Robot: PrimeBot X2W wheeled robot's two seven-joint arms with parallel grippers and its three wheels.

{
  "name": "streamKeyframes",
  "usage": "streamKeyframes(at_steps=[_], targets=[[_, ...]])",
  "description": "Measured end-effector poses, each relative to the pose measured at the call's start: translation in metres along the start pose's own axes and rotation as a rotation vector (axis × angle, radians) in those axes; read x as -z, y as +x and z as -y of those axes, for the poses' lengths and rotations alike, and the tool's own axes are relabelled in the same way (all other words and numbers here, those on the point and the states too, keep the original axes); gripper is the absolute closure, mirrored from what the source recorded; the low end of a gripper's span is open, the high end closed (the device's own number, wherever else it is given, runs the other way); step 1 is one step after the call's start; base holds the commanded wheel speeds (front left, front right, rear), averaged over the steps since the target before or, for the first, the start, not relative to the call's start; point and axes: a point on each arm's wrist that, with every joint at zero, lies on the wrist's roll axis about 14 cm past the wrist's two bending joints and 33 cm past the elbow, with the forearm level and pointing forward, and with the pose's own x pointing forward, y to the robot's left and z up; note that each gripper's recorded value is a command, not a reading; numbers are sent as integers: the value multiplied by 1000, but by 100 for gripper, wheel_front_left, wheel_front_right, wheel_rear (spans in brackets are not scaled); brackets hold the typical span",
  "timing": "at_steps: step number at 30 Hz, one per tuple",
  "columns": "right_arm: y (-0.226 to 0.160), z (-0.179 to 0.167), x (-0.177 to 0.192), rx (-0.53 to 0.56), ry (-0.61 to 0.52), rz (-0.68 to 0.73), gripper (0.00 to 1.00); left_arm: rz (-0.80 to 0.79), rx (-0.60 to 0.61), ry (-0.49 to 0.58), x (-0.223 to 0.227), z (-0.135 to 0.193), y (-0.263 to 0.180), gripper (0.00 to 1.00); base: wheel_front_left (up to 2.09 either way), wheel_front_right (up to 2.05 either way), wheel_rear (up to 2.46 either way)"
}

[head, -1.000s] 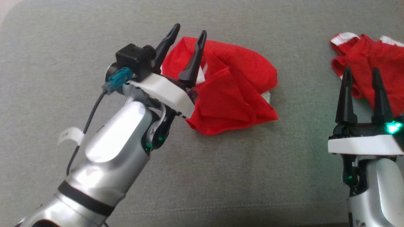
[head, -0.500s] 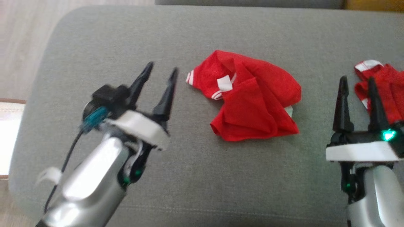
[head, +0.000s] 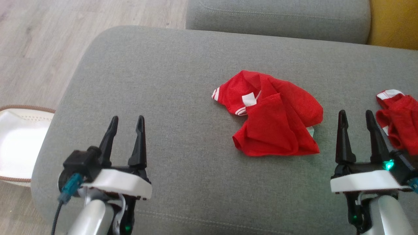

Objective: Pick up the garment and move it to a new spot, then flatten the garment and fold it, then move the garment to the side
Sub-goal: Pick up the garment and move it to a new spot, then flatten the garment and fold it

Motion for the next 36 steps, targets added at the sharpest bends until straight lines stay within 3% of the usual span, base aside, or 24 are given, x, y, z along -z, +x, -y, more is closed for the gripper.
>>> streamKeyframes(at_steps=[6, 18, 29, 36], targets=[[-1, -11, 7, -33, 7, -21, 0, 22, -1, -11, -2, 0, -3, 0, 0, 0, 0], [19, -86, 55, -270, -21, -208, 0, -16, -24, -23, 14, -8, -7, 0, 0, 0, 0], [45, -98, 82, -308, -21, -272, 0, -60, -81, -15, 27, -27, -13, 0, 0, 0, 0], [61, -93, 78, -292, -41, -239, 0, -62, -93, -9, 27, -33, -12, 0, 0, 0, 0]])
